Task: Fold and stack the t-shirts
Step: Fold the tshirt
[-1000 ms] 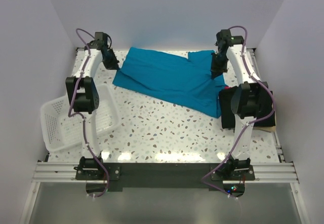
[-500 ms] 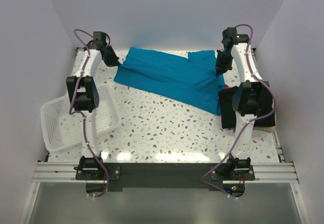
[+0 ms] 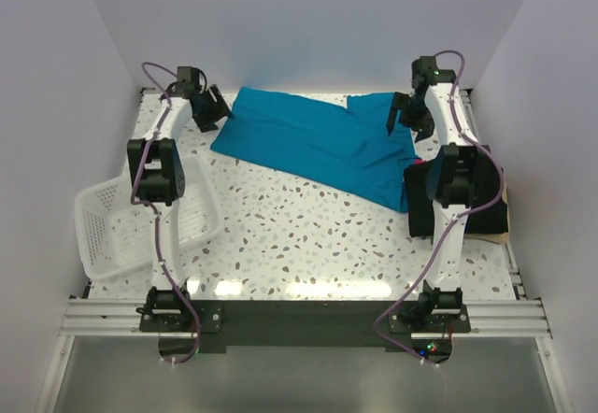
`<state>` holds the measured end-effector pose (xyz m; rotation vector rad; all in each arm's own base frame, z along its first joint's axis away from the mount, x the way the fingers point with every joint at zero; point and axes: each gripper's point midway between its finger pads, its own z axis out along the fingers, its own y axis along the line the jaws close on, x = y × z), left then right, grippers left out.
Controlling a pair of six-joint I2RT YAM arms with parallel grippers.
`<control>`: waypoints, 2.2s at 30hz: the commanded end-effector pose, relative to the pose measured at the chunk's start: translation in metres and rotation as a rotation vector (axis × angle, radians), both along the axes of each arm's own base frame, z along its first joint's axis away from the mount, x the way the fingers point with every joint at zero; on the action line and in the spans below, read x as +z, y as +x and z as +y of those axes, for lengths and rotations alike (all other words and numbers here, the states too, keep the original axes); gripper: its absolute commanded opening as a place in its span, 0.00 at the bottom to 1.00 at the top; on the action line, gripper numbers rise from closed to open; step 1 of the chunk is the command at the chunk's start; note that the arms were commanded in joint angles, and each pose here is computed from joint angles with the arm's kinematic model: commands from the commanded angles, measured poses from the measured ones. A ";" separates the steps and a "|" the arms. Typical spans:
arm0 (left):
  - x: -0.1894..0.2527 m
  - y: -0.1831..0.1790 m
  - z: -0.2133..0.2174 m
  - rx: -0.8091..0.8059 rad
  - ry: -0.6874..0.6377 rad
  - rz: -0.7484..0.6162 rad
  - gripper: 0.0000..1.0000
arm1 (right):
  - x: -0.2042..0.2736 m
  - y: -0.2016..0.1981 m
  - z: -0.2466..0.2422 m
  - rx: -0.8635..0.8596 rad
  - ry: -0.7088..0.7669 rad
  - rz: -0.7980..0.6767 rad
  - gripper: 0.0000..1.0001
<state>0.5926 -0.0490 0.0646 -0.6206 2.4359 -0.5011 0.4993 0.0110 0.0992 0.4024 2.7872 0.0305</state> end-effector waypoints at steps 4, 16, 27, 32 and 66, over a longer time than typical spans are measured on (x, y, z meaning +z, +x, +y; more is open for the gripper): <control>0.023 -0.019 -0.032 -0.025 -0.011 -0.041 0.72 | 0.060 0.012 0.002 0.027 0.005 -0.222 0.84; -0.043 -0.070 -0.008 0.089 -0.023 0.166 0.75 | 0.010 -0.066 0.102 0.211 0.176 -0.078 0.83; -0.034 -0.071 0.065 0.195 0.110 0.127 0.76 | -0.003 -0.130 0.124 0.268 0.177 0.010 0.83; -0.021 -0.052 0.058 0.147 0.085 0.063 0.77 | -0.015 -0.158 0.114 0.273 0.153 0.063 0.80; -0.022 -0.045 0.062 0.092 0.121 0.042 0.78 | -0.070 -0.199 0.089 0.247 0.034 0.236 0.14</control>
